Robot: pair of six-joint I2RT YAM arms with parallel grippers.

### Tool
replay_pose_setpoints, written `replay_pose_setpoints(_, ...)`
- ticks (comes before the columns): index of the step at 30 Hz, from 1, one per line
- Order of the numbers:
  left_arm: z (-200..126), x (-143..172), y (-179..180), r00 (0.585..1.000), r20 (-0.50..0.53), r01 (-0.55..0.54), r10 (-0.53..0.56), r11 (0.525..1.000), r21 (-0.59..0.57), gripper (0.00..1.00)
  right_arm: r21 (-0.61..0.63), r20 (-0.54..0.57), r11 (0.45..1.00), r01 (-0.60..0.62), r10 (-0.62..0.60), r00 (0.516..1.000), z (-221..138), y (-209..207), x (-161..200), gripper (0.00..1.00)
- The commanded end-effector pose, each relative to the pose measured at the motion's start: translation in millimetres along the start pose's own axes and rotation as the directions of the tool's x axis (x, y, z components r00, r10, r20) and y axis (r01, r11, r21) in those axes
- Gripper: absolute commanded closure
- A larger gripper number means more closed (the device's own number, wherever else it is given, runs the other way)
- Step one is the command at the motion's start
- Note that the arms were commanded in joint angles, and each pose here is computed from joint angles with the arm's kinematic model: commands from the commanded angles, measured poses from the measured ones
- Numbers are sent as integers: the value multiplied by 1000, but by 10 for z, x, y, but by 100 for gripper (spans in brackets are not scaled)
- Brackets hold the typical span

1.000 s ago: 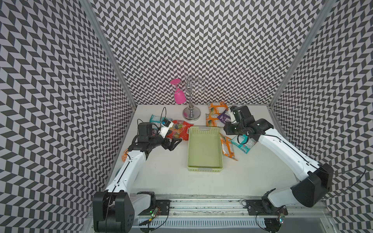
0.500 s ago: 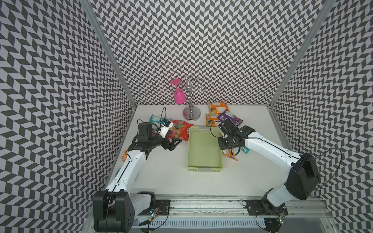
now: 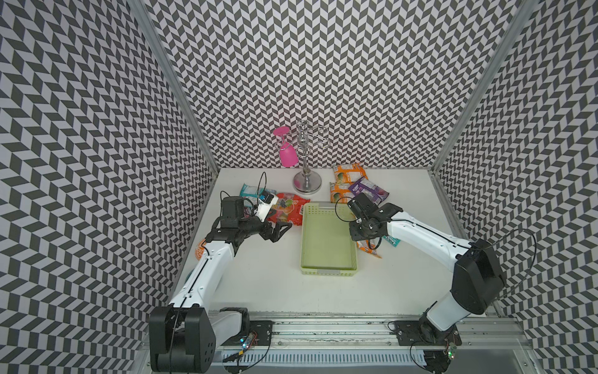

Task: Put the candies in the basket
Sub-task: Pick up the candy at the center of the board.

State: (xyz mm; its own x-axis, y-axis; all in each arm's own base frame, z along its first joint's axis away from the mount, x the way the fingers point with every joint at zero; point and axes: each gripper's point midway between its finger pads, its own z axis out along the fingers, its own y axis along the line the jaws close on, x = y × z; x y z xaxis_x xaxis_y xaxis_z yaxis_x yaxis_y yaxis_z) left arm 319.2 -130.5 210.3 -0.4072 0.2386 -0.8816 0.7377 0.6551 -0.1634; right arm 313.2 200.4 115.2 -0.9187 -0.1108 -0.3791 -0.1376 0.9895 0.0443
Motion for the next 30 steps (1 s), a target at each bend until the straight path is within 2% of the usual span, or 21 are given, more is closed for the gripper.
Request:
replay_pose_setpoints(1,-34,-100,-5,999,27,-22,21,1000,4,1,14,25,1000,6,-6,1000,66,-19,-29,71)
replay_pose_setpoints(6,-49,-123,-4,999,26,-18,18,1000,0,1,21,33,1000,-1,0,999,60,-64,-40,80)
replay_pose_setpoints(11,-46,-99,14,1000,20,-16,16,1000,-8,1,51,54,999,6,-8,999,-39,-154,-126,99)
replay_pose_setpoints(14,-52,-109,-8,999,29,-21,21,1000,0,1,46,102,999,1,-6,995,-203,-196,-244,100)
replay_pose_setpoints(21,-54,-113,-9,999,31,-17,17,1000,2,1,123,143,990,70,-87,986,-550,-350,-441,100)
replay_pose_setpoints(25,-46,-92,7,1000,25,-16,16,1000,-4,1,170,198,976,137,-170,965,-805,-411,-596,100)
replay_pose_setpoints(30,-53,-108,-2,999,35,-18,18,1000,-1,1,161,279,964,213,-252,927,-1146,-356,-786,100)
